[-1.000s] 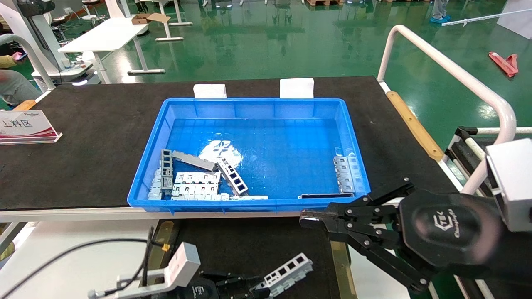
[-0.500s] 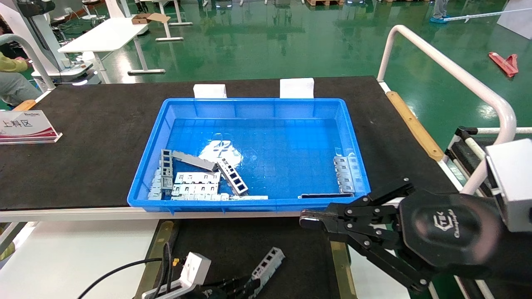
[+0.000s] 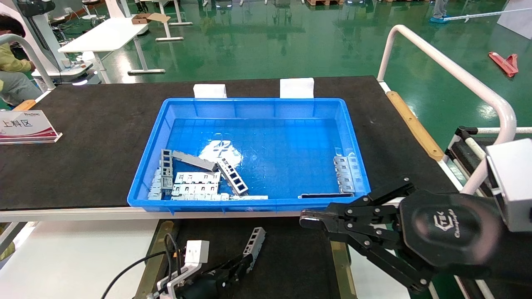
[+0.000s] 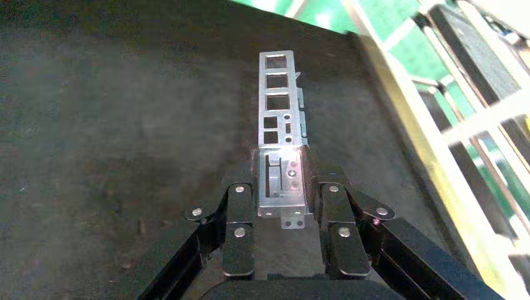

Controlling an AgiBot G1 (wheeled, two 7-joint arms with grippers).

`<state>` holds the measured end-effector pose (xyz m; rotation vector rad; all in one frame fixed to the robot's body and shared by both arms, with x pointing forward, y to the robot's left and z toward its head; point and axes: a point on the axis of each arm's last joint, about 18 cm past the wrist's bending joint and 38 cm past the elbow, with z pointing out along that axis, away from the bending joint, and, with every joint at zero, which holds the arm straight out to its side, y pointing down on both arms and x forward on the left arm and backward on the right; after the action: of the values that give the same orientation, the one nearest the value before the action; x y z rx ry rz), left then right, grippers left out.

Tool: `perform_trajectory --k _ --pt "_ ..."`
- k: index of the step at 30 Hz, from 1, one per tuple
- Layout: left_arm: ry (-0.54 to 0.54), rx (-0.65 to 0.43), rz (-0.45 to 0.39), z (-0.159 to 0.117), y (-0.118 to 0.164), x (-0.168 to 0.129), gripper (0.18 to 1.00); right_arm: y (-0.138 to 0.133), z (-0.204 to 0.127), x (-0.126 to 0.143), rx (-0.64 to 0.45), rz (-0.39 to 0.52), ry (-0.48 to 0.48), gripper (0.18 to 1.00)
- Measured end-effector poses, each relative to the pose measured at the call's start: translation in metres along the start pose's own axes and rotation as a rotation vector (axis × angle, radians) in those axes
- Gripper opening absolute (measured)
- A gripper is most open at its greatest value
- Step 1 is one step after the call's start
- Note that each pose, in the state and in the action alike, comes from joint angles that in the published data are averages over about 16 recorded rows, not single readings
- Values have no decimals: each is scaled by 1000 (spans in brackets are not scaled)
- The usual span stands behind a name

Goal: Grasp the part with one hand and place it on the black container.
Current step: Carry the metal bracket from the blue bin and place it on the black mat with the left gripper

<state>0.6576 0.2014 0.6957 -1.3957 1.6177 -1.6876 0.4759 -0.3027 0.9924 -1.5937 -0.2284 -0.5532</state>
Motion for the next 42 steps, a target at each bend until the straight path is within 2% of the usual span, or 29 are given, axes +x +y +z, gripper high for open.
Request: perform_trajectory --k 12,21,34,42 --pt "-68 43 -157 25 8 8 320 0 0 0 0 0 0 191" --pt "-84 48 -223 35 15 14 320 0 0 0 0 0 0 191" --pt "-75 58 -238 38 17 22 345 0 0 0 0 0 0 216" --pt "-29 68 -183 27 11 27 425 0 0 0 0 0 0 285"
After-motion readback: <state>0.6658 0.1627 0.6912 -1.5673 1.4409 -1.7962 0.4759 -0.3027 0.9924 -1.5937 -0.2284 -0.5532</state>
